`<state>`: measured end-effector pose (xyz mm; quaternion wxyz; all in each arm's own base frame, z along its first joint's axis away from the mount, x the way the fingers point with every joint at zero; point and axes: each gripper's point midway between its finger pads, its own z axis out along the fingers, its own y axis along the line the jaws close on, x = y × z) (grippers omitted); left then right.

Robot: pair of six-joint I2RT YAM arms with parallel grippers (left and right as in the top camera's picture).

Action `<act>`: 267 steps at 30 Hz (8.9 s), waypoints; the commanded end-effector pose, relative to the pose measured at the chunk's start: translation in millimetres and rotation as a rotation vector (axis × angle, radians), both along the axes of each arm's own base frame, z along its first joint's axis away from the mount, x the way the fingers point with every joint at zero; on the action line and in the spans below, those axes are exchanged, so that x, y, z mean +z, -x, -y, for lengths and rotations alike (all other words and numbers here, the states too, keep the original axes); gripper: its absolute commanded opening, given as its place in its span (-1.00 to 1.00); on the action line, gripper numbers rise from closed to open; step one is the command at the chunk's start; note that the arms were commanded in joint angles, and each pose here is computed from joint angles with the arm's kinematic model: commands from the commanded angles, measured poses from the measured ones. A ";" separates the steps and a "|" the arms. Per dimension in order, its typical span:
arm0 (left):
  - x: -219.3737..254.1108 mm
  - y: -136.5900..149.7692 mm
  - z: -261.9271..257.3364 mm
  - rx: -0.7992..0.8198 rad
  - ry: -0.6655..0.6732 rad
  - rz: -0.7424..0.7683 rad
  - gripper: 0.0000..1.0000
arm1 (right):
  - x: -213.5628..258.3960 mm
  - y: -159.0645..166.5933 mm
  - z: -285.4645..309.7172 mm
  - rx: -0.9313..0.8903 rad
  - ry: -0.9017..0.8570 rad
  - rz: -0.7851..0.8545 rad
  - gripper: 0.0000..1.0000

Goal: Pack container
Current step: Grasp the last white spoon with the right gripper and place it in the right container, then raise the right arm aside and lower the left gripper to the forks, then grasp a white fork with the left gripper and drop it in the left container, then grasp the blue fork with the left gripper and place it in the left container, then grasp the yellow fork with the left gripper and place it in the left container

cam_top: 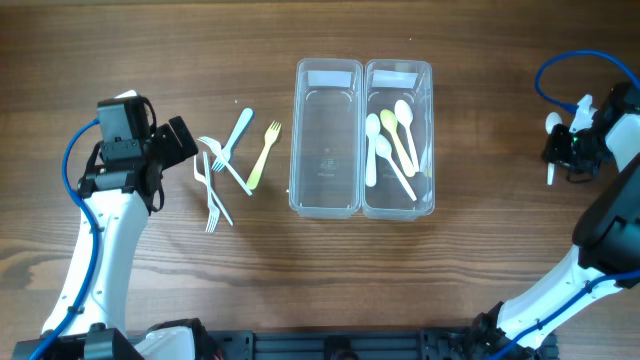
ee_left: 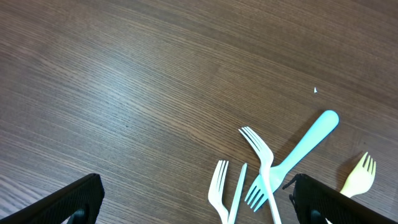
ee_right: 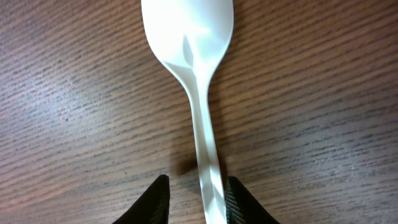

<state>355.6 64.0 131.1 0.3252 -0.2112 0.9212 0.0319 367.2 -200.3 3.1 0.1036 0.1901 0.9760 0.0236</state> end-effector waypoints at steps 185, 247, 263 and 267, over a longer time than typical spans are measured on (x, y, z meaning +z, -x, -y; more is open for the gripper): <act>-59.9 -76.9 143.3 -0.808 -0.090 -0.479 0.45 | 141.6 -44.5 -108.5 -0.138 -0.012 0.256 0.48; -33.0 -57.0 320.3 -0.584 0.263 -0.424 -0.91 | 138.7 -38.6 -109.9 -0.138 -0.016 0.229 0.46; 6.0 -87.9 182.7 -0.508 0.011 -0.405 0.38 | 139.2 -39.8 -109.6 -0.138 -0.015 0.234 0.47; -61.5 -73.3 171.5 -0.657 0.066 -0.572 0.17 | 139.5 -40.3 -109.4 -0.138 -0.014 0.237 0.48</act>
